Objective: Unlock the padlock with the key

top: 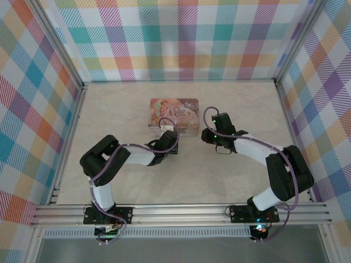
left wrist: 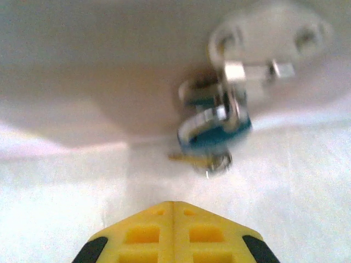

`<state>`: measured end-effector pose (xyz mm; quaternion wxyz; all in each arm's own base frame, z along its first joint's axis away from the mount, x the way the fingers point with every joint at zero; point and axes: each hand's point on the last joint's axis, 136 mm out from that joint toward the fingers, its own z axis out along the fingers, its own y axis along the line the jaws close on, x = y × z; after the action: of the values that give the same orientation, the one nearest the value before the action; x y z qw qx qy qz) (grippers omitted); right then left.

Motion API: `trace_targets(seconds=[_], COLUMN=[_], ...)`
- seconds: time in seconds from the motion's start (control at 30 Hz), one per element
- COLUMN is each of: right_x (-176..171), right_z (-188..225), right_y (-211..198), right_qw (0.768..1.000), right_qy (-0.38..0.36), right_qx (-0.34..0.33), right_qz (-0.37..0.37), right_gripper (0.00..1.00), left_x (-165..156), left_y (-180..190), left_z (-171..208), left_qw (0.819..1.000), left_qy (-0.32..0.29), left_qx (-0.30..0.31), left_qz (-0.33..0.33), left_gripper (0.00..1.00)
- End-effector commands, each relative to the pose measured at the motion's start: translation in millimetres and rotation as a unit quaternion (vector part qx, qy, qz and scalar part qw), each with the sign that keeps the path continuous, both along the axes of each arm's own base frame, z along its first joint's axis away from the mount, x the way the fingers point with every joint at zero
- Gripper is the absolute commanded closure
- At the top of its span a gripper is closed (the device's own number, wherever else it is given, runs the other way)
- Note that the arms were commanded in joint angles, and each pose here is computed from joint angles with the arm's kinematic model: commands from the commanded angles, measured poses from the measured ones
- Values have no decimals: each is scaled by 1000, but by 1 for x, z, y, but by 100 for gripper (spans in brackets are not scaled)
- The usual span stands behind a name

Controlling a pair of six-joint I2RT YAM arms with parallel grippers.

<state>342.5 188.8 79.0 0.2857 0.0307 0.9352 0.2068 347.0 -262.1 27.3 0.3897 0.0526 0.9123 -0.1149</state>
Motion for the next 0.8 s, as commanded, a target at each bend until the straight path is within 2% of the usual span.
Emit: trace_targets(seconds=[0.0, 0.17, 0.27, 0.33, 0.43, 0.53, 0.7, 0.77], right_x=[-3, -14, -23, -27, -30, -23, -11, -10], right_z=[13, 17, 17, 11, 3, -10, -25, -28], right_y=[11, 26, 47, 64, 92, 109, 124, 127], right_qw=[999, 998, 995, 993, 988, 987, 984, 983], right_qy=[-20, -29, -46, -50, -61, -63, -85, -89], right_qx=[28, 42, 48, 44, 42, 29, 34, 44], right_qz=[5, 35, 76, 102, 136, 144, 153, 153], right_gripper=[67, 66, 62, 60, 58, 55, 47, 44], left_x=[-13, -24, -22, -18, -6, 11, 58, 86], left_y=[-6, -8, 1, 10, 26, 46, 71, 75], left_z=[27, 59, 72, 83, 99, 119, 152, 158], left_qw=[998, 991, 991, 991, 991, 994, 994, 995], left_qy=[-6, 1, 3, -1, -8, -13, -18, -5], left_qx=[-34, -102, -112, -123, -129, -110, -95, -88], left_qz=[-48, -89, -72, -53, -26, 8, 47, 54], left_gripper=[100, 100, 100, 85, 75, 63, 49, 46])
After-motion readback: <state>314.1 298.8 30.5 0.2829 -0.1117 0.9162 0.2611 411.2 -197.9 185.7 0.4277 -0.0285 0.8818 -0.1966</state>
